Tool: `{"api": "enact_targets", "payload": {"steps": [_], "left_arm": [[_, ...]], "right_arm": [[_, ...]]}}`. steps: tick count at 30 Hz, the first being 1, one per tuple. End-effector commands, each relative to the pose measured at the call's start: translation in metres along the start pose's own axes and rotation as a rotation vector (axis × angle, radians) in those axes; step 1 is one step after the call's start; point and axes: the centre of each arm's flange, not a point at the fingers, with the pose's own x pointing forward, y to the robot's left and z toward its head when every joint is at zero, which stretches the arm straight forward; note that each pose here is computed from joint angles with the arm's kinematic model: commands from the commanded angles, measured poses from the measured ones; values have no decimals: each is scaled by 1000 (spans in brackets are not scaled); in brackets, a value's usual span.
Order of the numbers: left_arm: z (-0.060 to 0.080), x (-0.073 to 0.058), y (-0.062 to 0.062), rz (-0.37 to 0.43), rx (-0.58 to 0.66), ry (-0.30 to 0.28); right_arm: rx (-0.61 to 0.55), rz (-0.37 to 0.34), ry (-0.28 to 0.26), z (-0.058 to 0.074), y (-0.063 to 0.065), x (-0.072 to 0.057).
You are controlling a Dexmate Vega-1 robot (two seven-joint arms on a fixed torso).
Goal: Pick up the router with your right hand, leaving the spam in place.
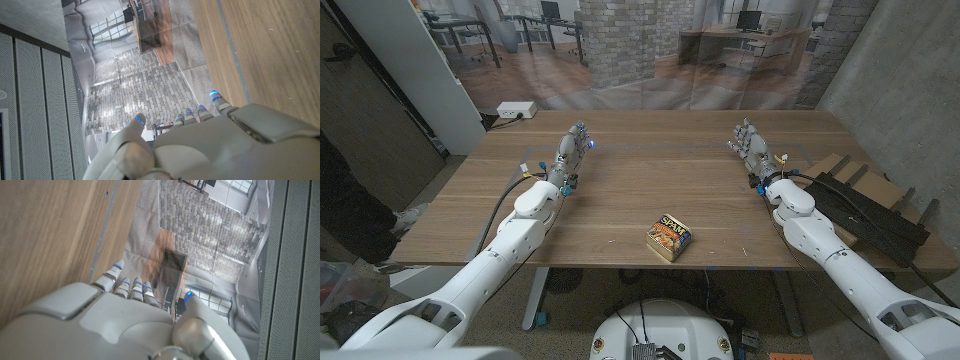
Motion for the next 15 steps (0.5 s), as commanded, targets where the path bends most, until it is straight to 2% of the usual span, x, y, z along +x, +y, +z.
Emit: {"api": "enact_targets", "payload": {"steps": [1, 15], "left_arm": [[-4, 2, 4, 7, -10, 5], [-5, 9, 6, 2, -15, 4]], "right_arm": [[-32, 10, 8, 0, 1, 0], [-118, 15, -27, 20, 0, -1]]}}
